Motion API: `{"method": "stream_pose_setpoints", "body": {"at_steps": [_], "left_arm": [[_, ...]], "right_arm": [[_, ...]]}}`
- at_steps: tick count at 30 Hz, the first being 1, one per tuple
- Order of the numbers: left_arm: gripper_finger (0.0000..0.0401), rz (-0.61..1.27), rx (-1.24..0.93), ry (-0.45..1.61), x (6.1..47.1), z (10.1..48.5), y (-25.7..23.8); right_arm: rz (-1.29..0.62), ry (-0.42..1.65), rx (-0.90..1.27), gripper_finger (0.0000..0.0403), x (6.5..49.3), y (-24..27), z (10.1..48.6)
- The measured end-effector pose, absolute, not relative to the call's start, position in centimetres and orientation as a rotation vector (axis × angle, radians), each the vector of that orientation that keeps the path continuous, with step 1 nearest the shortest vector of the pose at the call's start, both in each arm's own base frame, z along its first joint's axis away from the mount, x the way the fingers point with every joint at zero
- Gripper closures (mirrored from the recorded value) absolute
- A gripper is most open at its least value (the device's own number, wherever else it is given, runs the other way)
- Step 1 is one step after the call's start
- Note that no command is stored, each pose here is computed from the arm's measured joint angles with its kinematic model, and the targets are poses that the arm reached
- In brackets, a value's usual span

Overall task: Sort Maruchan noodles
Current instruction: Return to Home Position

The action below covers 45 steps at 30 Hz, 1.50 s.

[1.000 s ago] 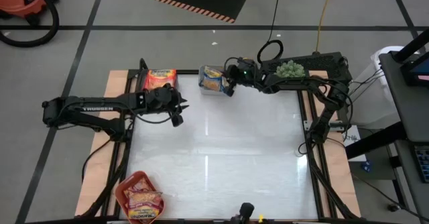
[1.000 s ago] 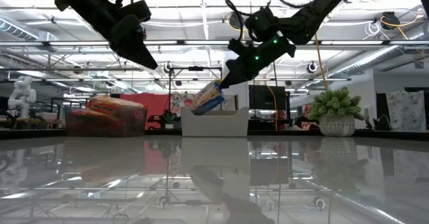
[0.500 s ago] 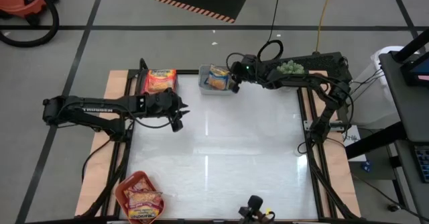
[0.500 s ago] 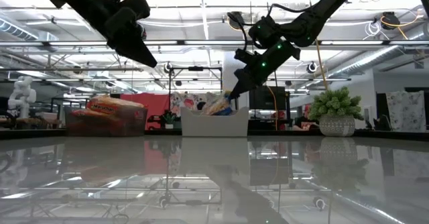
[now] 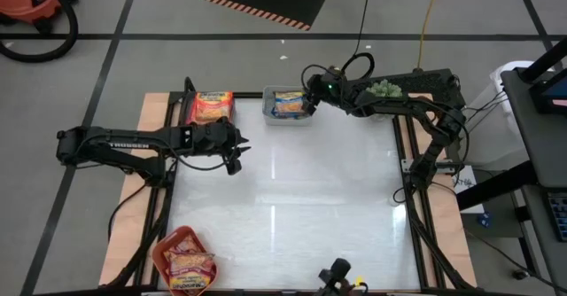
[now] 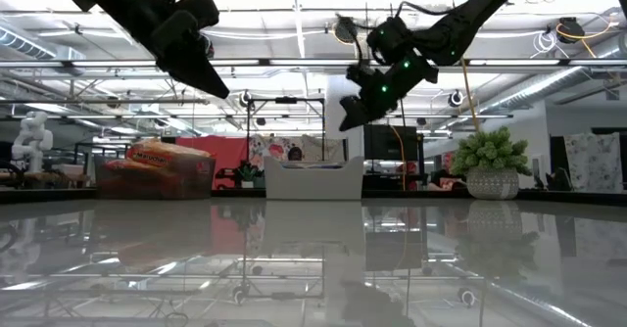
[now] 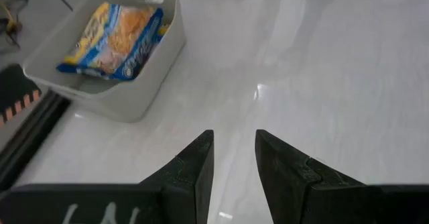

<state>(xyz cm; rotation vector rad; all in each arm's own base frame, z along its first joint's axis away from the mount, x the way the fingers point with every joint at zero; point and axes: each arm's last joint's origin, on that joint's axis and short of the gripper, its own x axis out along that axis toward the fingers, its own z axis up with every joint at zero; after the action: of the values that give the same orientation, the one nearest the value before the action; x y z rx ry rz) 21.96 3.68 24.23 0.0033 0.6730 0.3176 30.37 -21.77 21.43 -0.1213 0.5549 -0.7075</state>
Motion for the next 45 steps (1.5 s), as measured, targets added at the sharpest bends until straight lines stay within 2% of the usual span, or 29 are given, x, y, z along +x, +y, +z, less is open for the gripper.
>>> {"method": "stream_pose_setpoints", "body": {"at_steps": [4, 8, 16, 18, 26, 38, 45], "left_arm": [[0.0286, 0.346, 0.064, 0.652, 22.0, 25.0, 4.0], [0.0286, 0.371, 0.048, 0.572, 21.7, 26.9, 4.0], [0.0286, 0.298, 0.069, 0.517, 18.6, 29.1, 2.5], [0.0293, 0.282, 0.057, 0.495, 17.8, 29.5, 2.0], [0.0391, 0.154, 0.042, 0.422, 15.8, 29.1, 0.1], [0.0395, 0.108, 0.023, 0.283, 13.5, 26.6, -0.5], [0.0395, 0.097, 0.04, 0.163, 14.0, 24.3, -0.6]], "right_arm": [[-0.519, 0.477, -0.116, 0.0257, 30.7, -20.6, 22.9], [-0.321, 0.404, -0.106, 0.0279, 30.9, -19.0, 24.4], [-0.208, 0.375, -0.078, 0.0382, 30.2, -15.3, 27.5], [-0.179, 0.365, -0.084, 0.0397, 30.2, -14.1, 28.2], [-0.049, 0.345, -0.092, 0.0396, 30.7, -9.5, 29.5], [0.04, 0.376, -0.051, 0.0402, 30.9, -6.2, 29.6], [0.049, 0.345, -0.04, 0.0402, 30.5, -5.6, 27.1]]}}
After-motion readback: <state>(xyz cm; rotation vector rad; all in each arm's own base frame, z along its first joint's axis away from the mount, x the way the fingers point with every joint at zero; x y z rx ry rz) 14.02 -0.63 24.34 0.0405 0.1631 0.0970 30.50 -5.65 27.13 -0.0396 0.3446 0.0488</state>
